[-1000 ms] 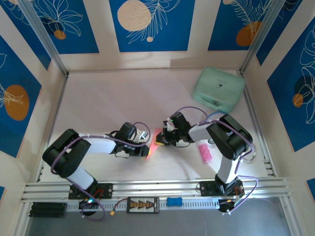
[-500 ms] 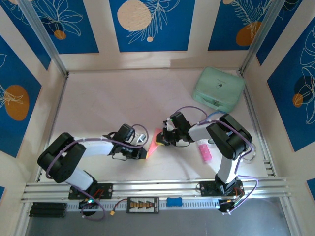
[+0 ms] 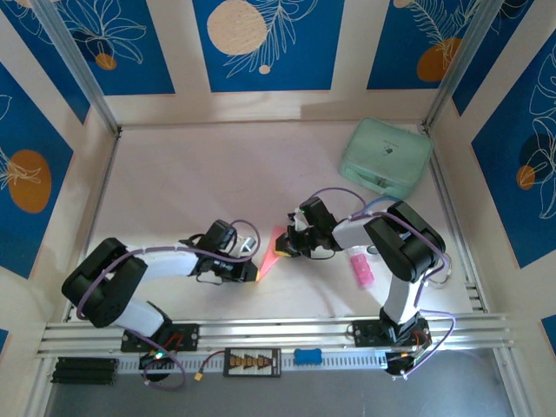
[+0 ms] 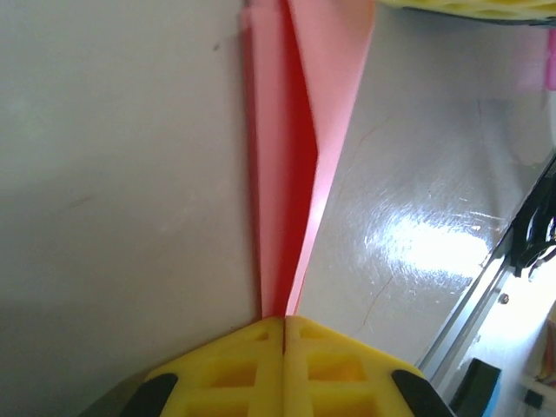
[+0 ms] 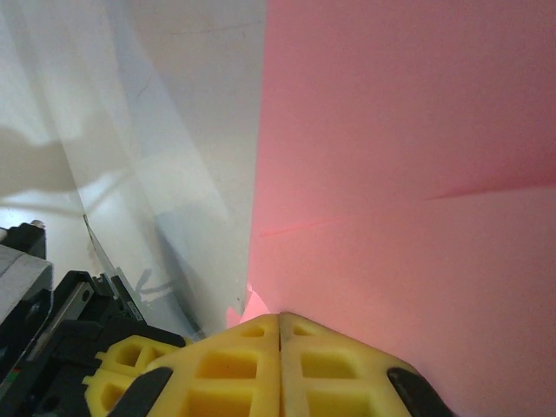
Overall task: Fold a paper plane with a square sheet of paper (pick it up from the middle)
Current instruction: Fold the wing for the fifth time at the center of the table.
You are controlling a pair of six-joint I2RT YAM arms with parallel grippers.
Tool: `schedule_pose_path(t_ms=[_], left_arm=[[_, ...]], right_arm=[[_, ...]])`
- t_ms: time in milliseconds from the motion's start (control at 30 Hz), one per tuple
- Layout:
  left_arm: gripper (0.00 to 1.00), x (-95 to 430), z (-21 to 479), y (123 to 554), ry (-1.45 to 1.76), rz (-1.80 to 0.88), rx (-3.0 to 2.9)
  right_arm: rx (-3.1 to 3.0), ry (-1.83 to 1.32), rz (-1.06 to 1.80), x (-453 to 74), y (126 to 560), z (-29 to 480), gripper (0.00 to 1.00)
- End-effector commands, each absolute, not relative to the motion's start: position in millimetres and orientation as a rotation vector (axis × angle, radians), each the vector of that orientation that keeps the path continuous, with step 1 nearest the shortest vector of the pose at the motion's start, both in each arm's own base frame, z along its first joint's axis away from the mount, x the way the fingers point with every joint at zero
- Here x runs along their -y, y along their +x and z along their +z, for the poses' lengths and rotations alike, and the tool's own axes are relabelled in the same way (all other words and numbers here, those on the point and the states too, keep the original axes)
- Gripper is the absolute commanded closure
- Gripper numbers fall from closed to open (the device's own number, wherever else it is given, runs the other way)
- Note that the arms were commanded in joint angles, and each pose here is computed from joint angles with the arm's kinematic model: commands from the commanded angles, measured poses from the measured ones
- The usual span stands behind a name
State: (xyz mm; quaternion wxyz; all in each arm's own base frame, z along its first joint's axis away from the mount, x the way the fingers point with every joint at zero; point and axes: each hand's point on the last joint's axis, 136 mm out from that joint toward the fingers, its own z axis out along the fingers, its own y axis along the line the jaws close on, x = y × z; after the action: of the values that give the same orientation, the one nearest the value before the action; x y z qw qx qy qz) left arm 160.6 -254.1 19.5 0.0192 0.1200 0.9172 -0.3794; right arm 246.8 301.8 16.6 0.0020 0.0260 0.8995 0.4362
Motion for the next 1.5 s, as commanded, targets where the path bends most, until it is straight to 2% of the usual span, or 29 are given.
schedule_pose_path(t_ms=[0,267,333,367,433,633,767,1000,1167,1467], left_arm=[[1.00,236.9,3.3,134.3,0.322,-1.134,-2.992],[1.00,235.5,2.3,132.8,0.308,-1.127,-3.007],[0.94,234.7,1.5,132.2,0.305,-1.118,-3.013],[0.93,234.0,1.0,131.5,0.303,-1.112,-3.017],[1.00,234.4,1.4,131.1,0.304,-1.119,-3.016],[1.00,235.7,3.9,130.3,0.314,-1.128,-3.003],[0.92,235.9,14.4,136.8,0.318,-1.112,-2.955],[0.90,239.7,54.9,161.3,0.312,-1.089,-2.782],[0.91,265.7,86.4,183.5,0.349,-1.209,-2.645],[0.93,312.7,78.2,218.6,0.393,-1.330,-2.640]], right_arm=[[-2.920,0.196,1.186,-277.5,247.2,-16.7,0.91],[-2.918,0.197,1.188,-277.9,248.4,-16.2,0.91],[-2.919,0.196,1.186,-278.0,248.2,-16.4,0.91],[-2.919,0.200,1.185,-277.8,248.8,-16.4,0.91],[-2.919,0.201,1.185,-277.6,248.6,-16.4,0.91],[-2.919,0.201,1.185,-277.6,248.7,-16.4,0.91],[-2.917,0.197,1.188,-278.1,249.1,-15.8,0.92],[-2.916,0.193,1.195,-279.0,248.8,-14.6,0.91],[-2.916,0.197,1.193,-278.2,248.5,-14.7,0.91],[-2.912,0.192,1.203,-280.4,249.5,-11.3,0.91]])
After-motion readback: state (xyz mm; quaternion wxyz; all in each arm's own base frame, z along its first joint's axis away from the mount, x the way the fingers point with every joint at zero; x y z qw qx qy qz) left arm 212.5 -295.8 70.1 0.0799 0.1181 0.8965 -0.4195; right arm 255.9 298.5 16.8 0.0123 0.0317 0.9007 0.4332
